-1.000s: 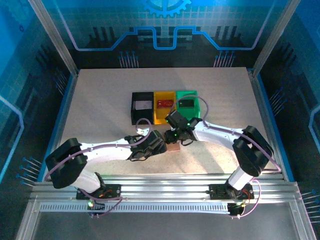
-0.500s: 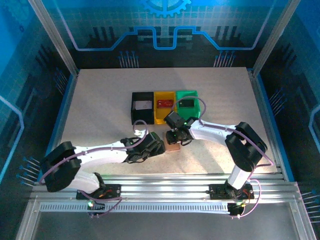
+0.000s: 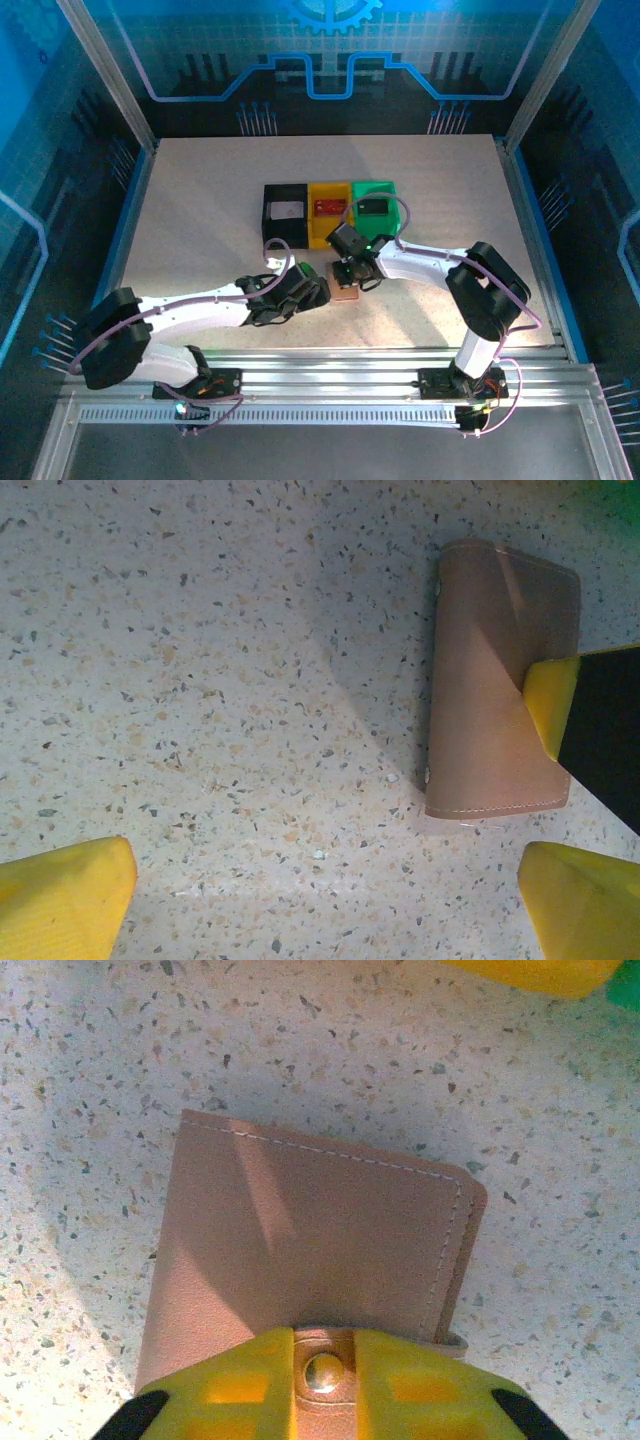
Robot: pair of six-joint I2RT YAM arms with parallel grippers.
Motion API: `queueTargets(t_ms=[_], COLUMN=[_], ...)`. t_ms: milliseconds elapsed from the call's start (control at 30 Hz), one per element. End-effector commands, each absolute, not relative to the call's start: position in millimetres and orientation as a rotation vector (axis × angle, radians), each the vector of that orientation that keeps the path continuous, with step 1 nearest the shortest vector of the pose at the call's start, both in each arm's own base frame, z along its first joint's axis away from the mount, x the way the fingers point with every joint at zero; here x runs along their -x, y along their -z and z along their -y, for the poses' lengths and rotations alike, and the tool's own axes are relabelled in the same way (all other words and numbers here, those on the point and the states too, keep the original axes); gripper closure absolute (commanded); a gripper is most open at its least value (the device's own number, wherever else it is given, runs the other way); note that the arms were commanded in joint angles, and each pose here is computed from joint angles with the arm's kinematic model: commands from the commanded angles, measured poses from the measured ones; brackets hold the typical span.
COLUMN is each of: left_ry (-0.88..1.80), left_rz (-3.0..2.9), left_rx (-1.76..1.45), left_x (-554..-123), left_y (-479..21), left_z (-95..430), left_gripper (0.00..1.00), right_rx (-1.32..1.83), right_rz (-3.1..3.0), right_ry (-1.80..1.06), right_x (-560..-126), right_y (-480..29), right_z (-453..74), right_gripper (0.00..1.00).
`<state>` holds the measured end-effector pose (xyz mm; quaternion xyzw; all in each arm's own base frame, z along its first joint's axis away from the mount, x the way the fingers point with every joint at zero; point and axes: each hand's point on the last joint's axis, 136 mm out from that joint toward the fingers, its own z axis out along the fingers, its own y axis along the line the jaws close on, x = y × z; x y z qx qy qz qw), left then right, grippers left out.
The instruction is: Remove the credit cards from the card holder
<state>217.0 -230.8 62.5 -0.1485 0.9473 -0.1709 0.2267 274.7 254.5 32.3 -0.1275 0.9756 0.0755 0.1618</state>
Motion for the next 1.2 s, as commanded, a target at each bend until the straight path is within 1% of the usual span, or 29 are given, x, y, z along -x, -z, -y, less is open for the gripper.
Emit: queueTargets(t_ms=[0,67,167,267,300,467,567,900,1167], left_ry=[0.429,0.431,0.432,0.433,0.435,0.437,0.436,0.482,0.546], left_rz=[-2.611,-2.612,-2.614,-2.618,-2.619,-2.618,-2.614,-2.562,-2.490], left_rx=[0.425,0.424,0.422,0.418,0.415,0.413,0.413,0.439,0.472], left_x=[-211.6,-211.6,-211.2,-211.3,-210.9,-211.5,-211.8,-210.6,-207.2], left_y=[-60.1,-59.9,-59.4,-58.4,-58.2,-59.2,-61.0,-79.2,-98.9], left_z=[220.3,220.8,221.3,222.0,222.8,223.1,222.7,214.4,201.8], left_gripper=[0.01,0.01,0.01,0.01,0.01,0.01,0.01,0.01,0.01], right_rx=[0.367,0.368,0.380,0.386,0.391,0.419,0.437,0.480,0.465], right_rz=[-2.877,-2.880,-2.878,-2.872,-2.860,-2.823,-2.798,-2.703,-2.665], right_ry=[-0.136,-0.144,-0.169,-0.242,-0.285,-0.510,-0.592,-0.743,-0.882], right_x=[-262.2,-261.8,-260.7,-258.4,-257.6,-250.0,-247.3,-241.3,-235.5], right_y=[-2.7,-2.9,-4.5,-10.5,-14.8,-37.6,-49.7,-98.5,-122.8], right_z=[-236.6,-236.4,-238.8,-244.8,-249.1,-268.7,-273.8,-279.9,-291.8], right_gripper=[0.88,0.92,0.94,1.00,1.00,1.00,1.00,1.00,1.00])
